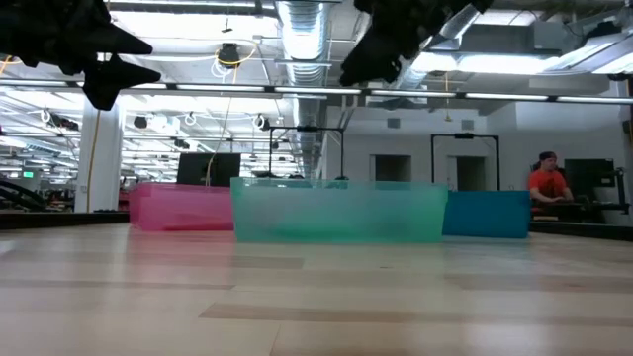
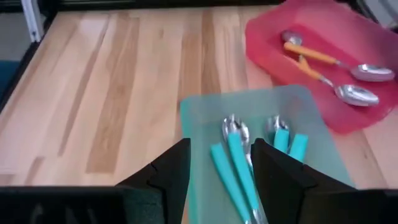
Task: Sort silverware by color (type)
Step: Return to Home Position
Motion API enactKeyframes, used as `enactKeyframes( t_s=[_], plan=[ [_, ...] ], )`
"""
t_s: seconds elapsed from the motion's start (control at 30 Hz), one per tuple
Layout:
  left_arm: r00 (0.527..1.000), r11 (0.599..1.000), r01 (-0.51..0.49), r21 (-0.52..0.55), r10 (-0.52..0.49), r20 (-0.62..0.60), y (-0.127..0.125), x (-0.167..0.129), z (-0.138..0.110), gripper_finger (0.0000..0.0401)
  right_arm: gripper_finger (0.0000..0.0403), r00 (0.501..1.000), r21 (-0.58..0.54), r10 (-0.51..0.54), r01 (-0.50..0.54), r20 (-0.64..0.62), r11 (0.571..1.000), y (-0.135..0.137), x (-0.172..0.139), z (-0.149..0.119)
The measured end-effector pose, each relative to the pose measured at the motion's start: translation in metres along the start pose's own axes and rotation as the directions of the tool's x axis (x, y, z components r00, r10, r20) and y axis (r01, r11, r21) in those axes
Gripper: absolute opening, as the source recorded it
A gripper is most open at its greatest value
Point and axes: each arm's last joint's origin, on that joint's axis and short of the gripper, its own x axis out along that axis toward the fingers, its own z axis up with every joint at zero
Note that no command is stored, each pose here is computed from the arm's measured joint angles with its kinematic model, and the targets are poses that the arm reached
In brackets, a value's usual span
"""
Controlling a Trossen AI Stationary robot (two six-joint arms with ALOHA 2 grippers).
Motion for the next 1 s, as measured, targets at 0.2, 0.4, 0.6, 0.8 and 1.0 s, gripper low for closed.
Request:
enactKeyframes(
  t_s=[0.2, 0.4, 0.6, 0.8, 1.0],
  plan=[
    [1.0, 0.998, -0.002, -0.068, 0.002, 0.004, 0.0, 0.0, 0.0, 0.0214, 0.0189, 1.0, 0.047, 0.017, -0.017, 0.01, 0.999, 0.006, -0.004, 0.003],
    [0.997, 1.0, -0.02, -0.008, 0.019, -0.07, 0.002, 0.0, -0.007, 0.0214, 0.0189, 0.995, 0.039, 0.028, -0.032, 0.095, 0.999, 0.009, -0.003, 0.011],
    [0.998, 1.0, -0.017, 0.003, 0.018, -0.064, 0.002, -0.001, -0.006, 0.0214, 0.0189, 0.959, -0.041, 0.215, -0.211, 0.184, 0.977, 0.009, -0.011, 0.021],
    [0.997, 0.999, 0.029, 0.039, -0.031, 0.076, -0.002, -0.016, 0.02, 0.0214, 0.0189, 0.944, -0.046, 0.237, -0.232, 0.228, 0.972, 0.002, -0.037, 0.018],
    [0.981, 0.994, 0.069, 0.08, -0.082, 0.178, -0.001, -0.034, 0.035, 0.0214, 0.0189, 0.93, -0.044, 0.192, -0.188, 0.314, 0.981, 0.002, -0.085, 0.003]
  ],
)
